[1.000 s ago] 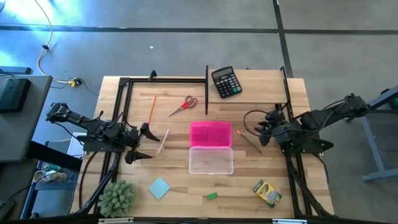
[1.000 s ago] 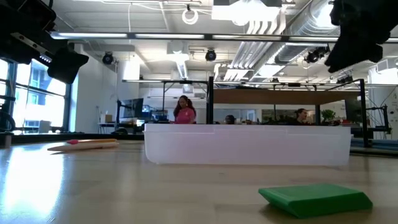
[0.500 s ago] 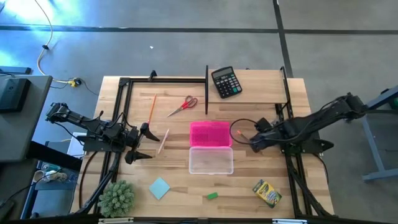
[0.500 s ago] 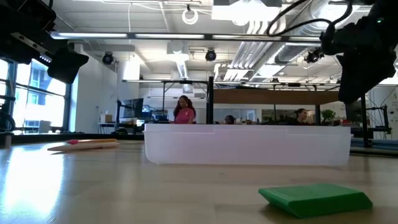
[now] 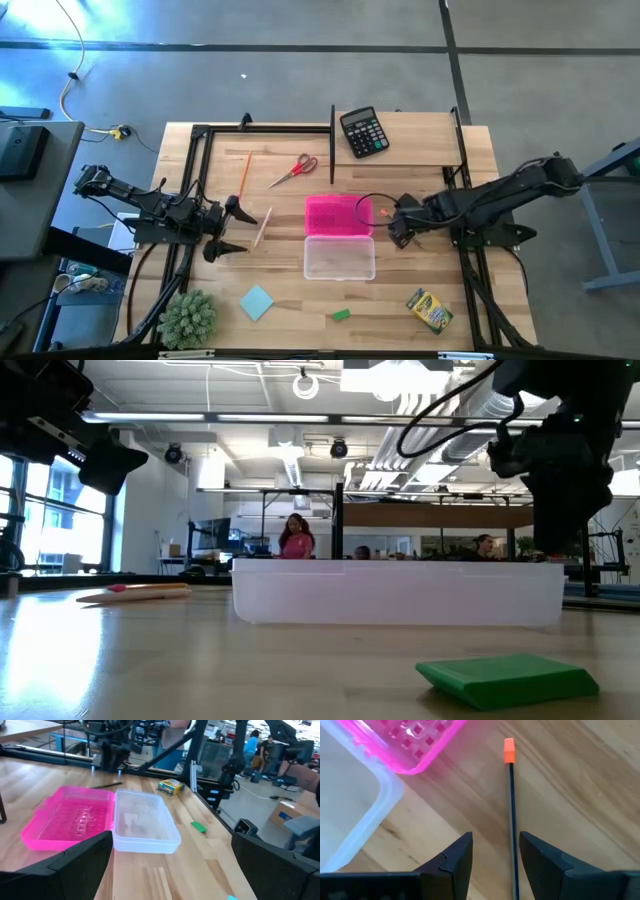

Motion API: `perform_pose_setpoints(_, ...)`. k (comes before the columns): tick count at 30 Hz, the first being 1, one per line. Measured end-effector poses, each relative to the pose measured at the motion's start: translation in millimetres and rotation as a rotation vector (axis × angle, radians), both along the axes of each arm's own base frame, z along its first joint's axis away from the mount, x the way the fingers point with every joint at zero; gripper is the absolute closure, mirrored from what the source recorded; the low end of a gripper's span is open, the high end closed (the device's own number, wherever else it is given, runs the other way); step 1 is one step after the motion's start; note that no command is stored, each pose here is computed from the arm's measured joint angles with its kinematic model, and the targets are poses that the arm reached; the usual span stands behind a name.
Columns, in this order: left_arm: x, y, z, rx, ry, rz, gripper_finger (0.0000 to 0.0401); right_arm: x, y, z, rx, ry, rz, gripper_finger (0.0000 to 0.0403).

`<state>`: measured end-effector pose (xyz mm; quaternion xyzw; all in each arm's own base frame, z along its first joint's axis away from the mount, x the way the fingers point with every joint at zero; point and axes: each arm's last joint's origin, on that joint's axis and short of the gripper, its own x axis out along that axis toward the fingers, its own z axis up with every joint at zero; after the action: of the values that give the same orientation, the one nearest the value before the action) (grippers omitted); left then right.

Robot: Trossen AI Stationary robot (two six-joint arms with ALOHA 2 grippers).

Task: Pack school essentials
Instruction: Put the black pencil into the supply box

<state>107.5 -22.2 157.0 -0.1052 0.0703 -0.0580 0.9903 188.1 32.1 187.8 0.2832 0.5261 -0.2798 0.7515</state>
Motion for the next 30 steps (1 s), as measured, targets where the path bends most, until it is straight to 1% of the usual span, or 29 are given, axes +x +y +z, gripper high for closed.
perform_pose_setpoints(6, 0, 0, 0, -0.001, 0.0, 0.0, 0.0001, 5, -9, -8, -0.012, 0.045, -0.009, 0.0249)
perform_pose_setpoints(12, 0, 0, 0, -0.003, 0.001, 0.0, 0.0001, 10, -15, -16, 0.017, 0.097, 0.004, 0.0249)
perform_pose_setpoints(14, 0, 0, 0, -0.004, 0.002, -0.001, 0.0001, 13, -15, -19, 0.017, 0.102, 0.004, 0.0249)
perform_pose_setpoints(19, 0, 0, 0, -0.054, 0.009, -0.008, 0.0001, 19, -14, -29, 0.022, 0.132, 0.03, 0.0249)
perform_pose_setpoints(30, 0, 0, 0, -0.053, 0.009, -0.001, 0.0001, 26, -13, -53, 0.011, 0.239, 0.037, 0.0249)
